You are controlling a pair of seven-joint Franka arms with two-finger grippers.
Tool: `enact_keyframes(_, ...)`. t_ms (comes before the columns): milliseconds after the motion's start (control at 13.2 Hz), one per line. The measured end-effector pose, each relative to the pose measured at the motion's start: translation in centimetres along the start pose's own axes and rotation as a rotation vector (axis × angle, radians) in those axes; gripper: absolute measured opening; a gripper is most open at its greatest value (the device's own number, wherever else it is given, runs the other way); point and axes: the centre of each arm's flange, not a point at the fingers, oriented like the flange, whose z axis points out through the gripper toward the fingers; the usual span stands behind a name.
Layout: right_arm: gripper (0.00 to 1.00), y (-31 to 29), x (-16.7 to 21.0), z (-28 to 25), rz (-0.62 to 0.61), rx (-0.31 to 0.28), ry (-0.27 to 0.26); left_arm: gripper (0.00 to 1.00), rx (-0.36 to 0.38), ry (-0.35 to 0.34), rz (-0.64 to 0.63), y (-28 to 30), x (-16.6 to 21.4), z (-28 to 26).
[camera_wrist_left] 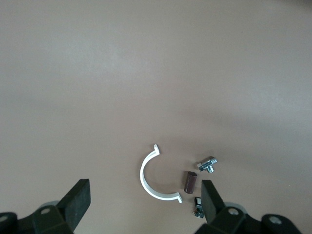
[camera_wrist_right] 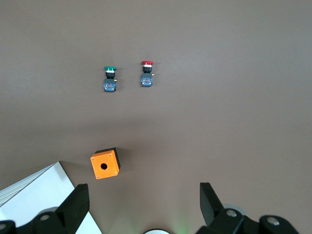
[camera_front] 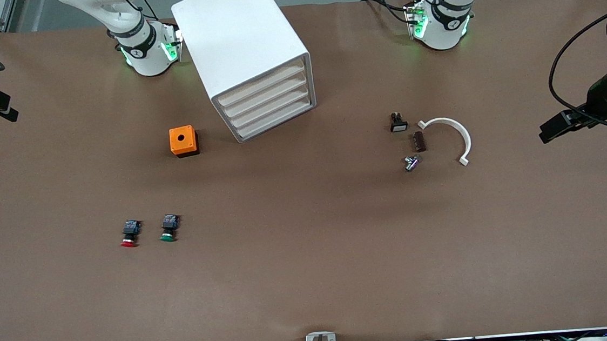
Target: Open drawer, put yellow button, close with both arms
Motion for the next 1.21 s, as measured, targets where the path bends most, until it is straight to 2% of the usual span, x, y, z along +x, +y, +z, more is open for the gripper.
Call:
enact_keyframes(302, 1.0, 0.0, 0.0, 0.0, 0.0, 0.0, 0.0, 1.0, 0.005, 0.013, 0.055, -3.1, 0.5, -0.8)
enact_keyframes(604, 1.0, 0.0, 0.0, 0.0, -0.001, 0.0, 0.0, 1.0, 0.033, 0.019, 0.119, 1.4, -2.5, -2.8)
enact_keyframes(756, 1.0, 0.0, 0.0, 0.0, -0.001, 0.0, 0.0, 1.0, 0.0, 0.011, 0.128, 2.9, -4.5, -3.5)
enact_keyframes(907, 1.0, 0.0, 0.0, 0.0, -0.001, 0.0, 0.0, 1.0, -0.04, 0.009, 0.106, 1.9, -5.8, -3.4)
enact_keyframes(1209, 1.0, -0.1, 0.0, 0.0, -0.001, 0.0, 0.0, 1.0, -0.041, 0.012, 0.092, 0.8, -7.7, -3.0)
